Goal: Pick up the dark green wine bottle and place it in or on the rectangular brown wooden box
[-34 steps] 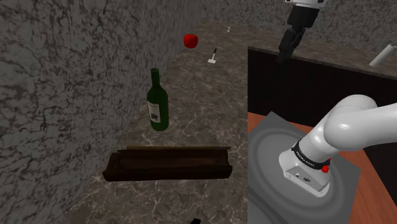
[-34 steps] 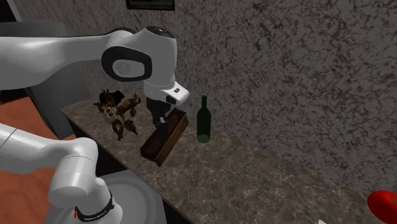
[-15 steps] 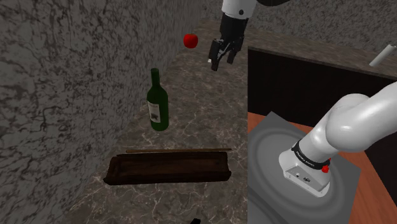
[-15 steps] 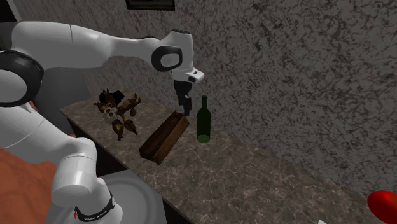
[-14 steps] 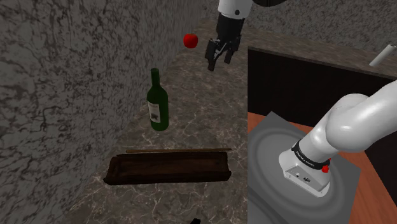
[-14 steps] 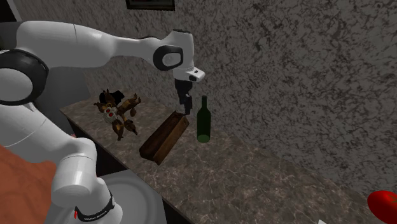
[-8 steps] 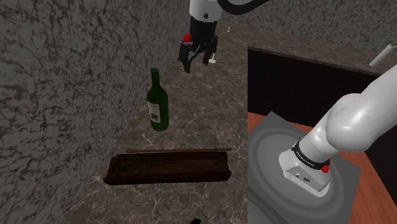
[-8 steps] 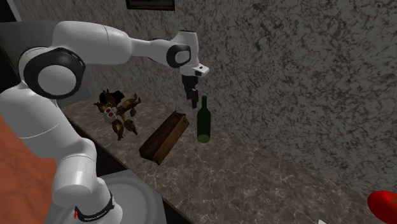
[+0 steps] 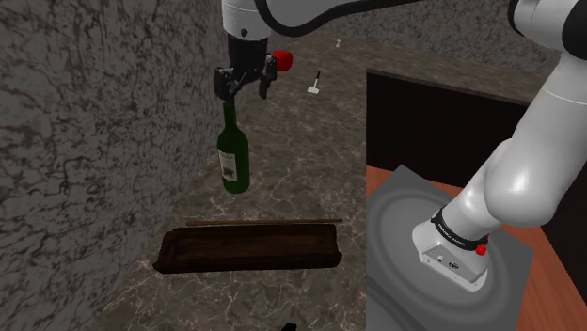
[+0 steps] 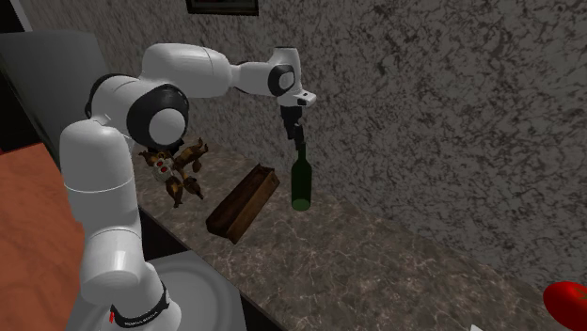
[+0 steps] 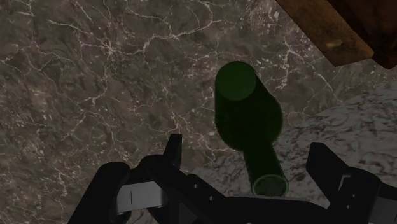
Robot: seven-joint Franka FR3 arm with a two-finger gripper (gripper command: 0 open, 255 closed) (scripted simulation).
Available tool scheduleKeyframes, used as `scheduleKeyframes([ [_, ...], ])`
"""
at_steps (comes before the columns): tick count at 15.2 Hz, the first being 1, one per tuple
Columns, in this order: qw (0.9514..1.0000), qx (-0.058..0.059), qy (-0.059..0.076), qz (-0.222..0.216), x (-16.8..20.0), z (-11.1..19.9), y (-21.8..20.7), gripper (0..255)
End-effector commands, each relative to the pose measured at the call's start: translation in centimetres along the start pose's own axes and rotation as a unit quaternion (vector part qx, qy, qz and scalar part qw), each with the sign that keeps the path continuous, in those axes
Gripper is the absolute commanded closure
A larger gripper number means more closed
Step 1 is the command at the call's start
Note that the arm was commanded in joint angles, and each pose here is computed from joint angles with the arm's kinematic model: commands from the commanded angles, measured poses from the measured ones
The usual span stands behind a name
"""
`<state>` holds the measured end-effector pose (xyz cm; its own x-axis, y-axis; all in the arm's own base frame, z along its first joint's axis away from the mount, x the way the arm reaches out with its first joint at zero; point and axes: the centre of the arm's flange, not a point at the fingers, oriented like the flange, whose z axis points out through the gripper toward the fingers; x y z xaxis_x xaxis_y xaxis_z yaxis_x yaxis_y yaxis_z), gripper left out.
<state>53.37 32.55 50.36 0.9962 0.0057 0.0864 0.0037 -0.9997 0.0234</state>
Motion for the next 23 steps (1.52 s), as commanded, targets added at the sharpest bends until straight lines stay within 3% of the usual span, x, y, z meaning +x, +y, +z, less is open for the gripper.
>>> scheduleKeyframes([
  [1, 1.0000, -0.005, 0.007, 0.002, 1.6, 0.5, -2.2, 0],
  [10, 0.9999, -0.008, 0.010, 0.003, 2.4, 4.8, -3.1, 0],
  [18, 0.9999, -0.008, 0.010, 0.003, 2.4, 4.8, -3.1, 0],
  [19, 0.9999, -0.008, 0.010, 0.003, 2.4, 4.8, -3.1, 255],
  [23, 0.9999, -0.008, 0.010, 0.003, 2.4, 4.8, -3.1, 255],
])
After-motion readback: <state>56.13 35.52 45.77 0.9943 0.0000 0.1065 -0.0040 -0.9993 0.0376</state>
